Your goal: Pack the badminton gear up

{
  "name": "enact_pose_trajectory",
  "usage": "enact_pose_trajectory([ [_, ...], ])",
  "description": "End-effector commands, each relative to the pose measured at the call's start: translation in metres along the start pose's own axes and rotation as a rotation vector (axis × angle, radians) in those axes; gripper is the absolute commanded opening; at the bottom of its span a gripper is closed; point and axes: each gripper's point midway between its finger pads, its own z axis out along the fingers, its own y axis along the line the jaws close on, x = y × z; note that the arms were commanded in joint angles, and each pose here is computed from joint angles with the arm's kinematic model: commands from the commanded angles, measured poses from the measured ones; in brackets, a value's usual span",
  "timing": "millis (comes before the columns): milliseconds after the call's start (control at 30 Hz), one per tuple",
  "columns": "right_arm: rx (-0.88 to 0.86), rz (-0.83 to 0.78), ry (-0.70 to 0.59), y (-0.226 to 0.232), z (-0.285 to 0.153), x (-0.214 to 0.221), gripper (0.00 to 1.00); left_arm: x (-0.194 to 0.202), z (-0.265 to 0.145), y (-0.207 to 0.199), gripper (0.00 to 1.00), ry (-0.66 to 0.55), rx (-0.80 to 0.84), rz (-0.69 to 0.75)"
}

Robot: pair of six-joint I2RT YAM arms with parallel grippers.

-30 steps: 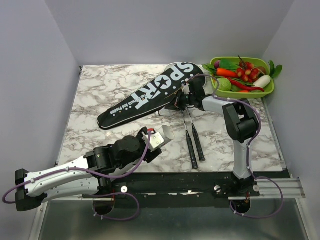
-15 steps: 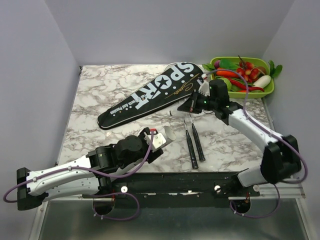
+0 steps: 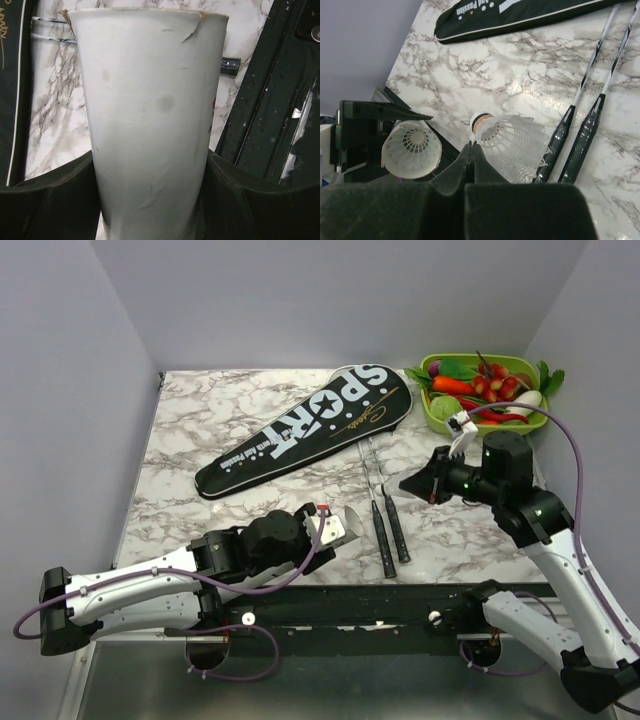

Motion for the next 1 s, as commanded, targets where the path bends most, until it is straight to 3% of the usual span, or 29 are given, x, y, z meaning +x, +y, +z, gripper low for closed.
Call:
enact_pose_trajectory([
  [0, -0.086, -0.04, 0.131, 0.022, -0.028, 0.03, 0.0, -0.004, 0.001, -0.017, 0.0, 0.001, 0.085, -0.028],
  [367, -0.286, -0.044, 0.191, 0.067, -0.05, 0.034, 0.01, -0.008, 0.001, -0.021, 0.0, -0.024, 0.109, -0.03],
  [967, -0.367, -0.037, 0.27, 0.091, 0.001, 0.048, 0.0, -0.014, -0.005, -0.016, 0.0, -0.05, 0.091, -0.032],
])
